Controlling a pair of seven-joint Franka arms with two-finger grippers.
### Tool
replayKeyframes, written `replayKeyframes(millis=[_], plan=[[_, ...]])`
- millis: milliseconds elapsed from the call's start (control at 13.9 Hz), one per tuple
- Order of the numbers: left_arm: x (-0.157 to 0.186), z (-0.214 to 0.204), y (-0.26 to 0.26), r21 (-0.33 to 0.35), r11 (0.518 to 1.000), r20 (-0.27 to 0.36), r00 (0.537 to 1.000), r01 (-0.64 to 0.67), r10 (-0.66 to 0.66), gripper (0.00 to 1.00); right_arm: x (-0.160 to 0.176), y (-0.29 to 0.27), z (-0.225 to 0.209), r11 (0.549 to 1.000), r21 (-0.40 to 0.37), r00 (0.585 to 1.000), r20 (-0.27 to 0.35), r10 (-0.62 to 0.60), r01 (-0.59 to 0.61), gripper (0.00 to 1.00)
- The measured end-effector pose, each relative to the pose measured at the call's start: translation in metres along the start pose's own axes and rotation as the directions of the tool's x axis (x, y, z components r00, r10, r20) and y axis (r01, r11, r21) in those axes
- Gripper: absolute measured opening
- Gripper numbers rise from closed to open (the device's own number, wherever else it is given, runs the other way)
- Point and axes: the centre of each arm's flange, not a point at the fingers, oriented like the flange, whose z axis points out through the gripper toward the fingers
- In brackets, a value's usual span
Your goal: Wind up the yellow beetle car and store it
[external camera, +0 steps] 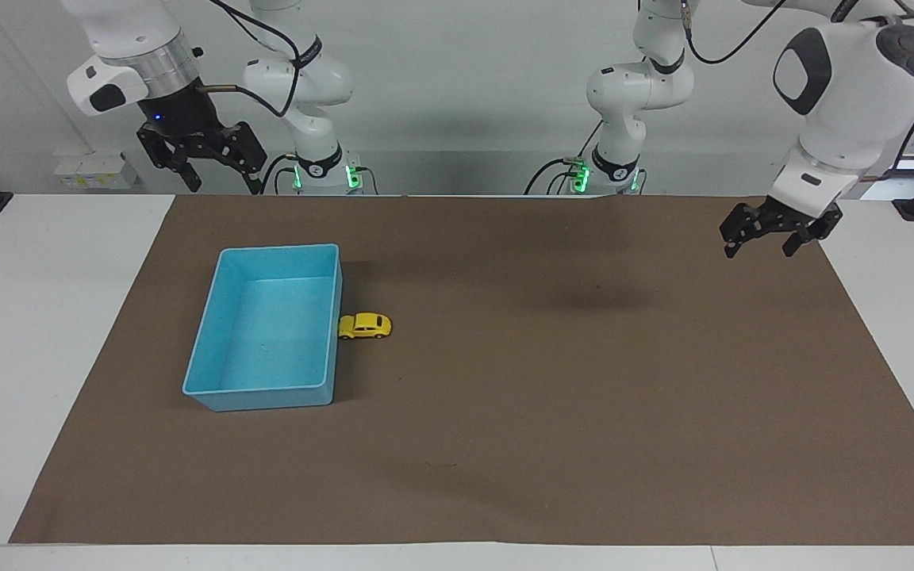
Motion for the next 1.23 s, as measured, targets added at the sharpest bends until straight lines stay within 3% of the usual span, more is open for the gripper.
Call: replayKeyframes(millis=[216,1010,1226], plan=[[-0.012,-0.035,0.000,-0.003,1.000,-0.003,1.000,-0.010,0.010,1.00,0.000,0.000,0.000,1.000,0.000,1.000,0.000,0.000,0.000,1.00],[-0.010,-0.031,-0.004,-0.021,1.000,0.011,1.000,-0.002,0.002,1.00,-0.006,0.008,-0.006,1.000,-0.003,1.000,0.011,0.005,-0.005,1.00],[-0.010,-0.031,-0.004,-0.021,1.000,0.011,1.000,-0.002,0.002,1.00,-0.014,0.005,-0.009,0.973,-0.001,0.973,0.018,-0.232,0.232,1.00]])
